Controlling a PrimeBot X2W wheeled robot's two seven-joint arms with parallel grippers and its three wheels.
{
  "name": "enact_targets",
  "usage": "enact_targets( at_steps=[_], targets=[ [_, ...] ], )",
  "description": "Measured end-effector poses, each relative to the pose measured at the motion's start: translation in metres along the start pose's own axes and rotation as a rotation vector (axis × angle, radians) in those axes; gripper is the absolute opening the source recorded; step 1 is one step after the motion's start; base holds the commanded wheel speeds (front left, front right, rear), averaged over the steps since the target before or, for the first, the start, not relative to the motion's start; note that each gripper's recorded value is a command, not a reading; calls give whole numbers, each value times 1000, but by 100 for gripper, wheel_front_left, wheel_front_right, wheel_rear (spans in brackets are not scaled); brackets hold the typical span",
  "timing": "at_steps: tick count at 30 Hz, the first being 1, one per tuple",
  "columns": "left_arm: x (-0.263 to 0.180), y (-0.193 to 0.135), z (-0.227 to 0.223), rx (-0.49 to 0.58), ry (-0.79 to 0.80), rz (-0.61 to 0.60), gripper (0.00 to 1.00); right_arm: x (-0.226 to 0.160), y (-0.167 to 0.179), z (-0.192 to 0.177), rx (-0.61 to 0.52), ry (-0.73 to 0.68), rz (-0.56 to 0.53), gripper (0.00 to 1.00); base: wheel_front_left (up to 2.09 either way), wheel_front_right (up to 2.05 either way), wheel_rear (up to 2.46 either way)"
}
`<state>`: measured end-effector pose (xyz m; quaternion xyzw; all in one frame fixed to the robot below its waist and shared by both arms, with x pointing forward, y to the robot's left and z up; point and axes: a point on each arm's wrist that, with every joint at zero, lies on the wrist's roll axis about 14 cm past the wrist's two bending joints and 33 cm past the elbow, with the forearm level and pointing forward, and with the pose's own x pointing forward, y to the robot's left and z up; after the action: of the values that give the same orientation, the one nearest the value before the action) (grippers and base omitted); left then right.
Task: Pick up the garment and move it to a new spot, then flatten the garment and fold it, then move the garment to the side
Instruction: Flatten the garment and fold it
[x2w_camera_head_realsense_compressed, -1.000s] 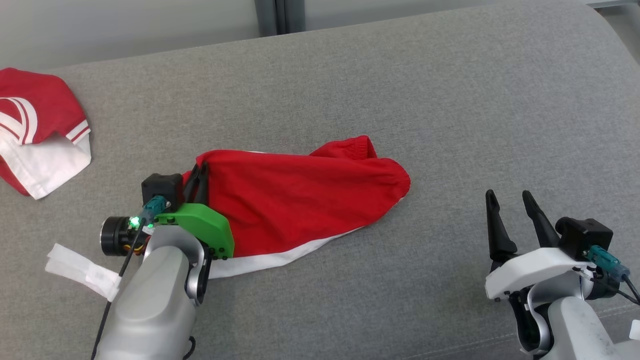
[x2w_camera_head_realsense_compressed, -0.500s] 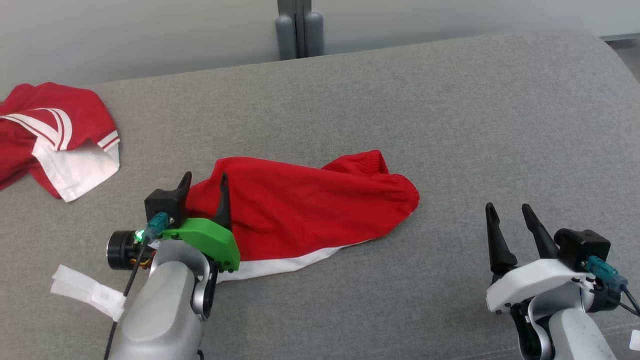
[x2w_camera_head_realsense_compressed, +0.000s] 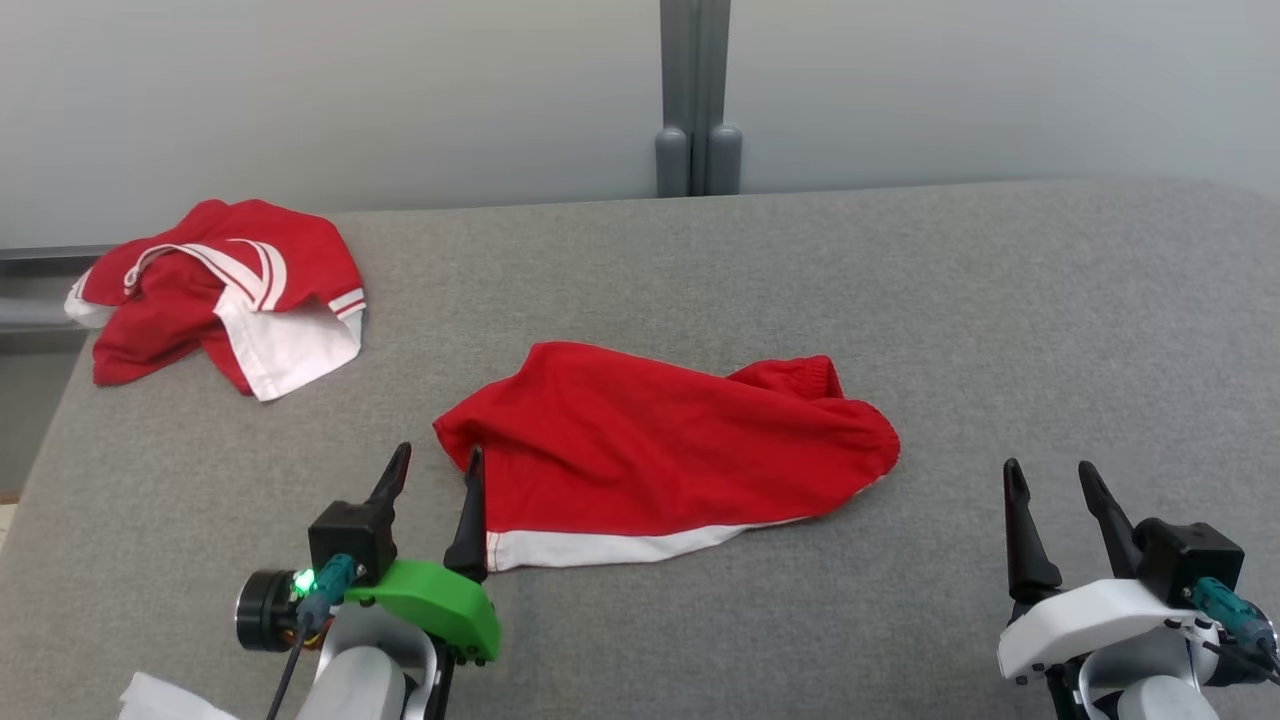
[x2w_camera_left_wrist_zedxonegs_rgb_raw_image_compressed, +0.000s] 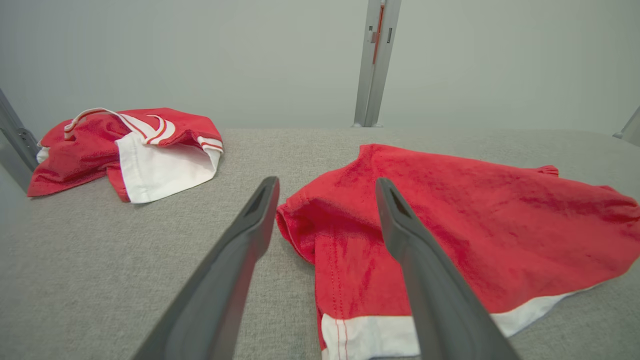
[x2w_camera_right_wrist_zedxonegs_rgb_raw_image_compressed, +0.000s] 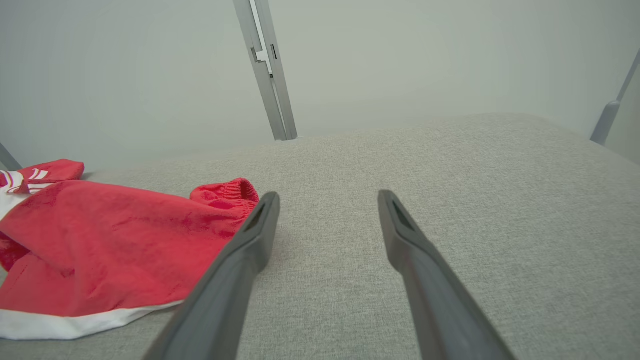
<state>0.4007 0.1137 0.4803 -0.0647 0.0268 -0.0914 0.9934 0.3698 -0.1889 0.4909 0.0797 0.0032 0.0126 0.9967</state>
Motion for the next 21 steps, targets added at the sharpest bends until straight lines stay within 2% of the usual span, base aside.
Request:
enact_targets(
  at_steps=[11, 21],
  targets=[
    [-54, 17, 5, -51, -61, 113, 100, -4, 37, 2, -21, -31, 114, 100, 0, 0, 0],
    [-58, 10, 6, -84, -69, 124, 100, -9, 42, -4, 3, -24, 128, 100, 0, 0, 0]
  ],
)
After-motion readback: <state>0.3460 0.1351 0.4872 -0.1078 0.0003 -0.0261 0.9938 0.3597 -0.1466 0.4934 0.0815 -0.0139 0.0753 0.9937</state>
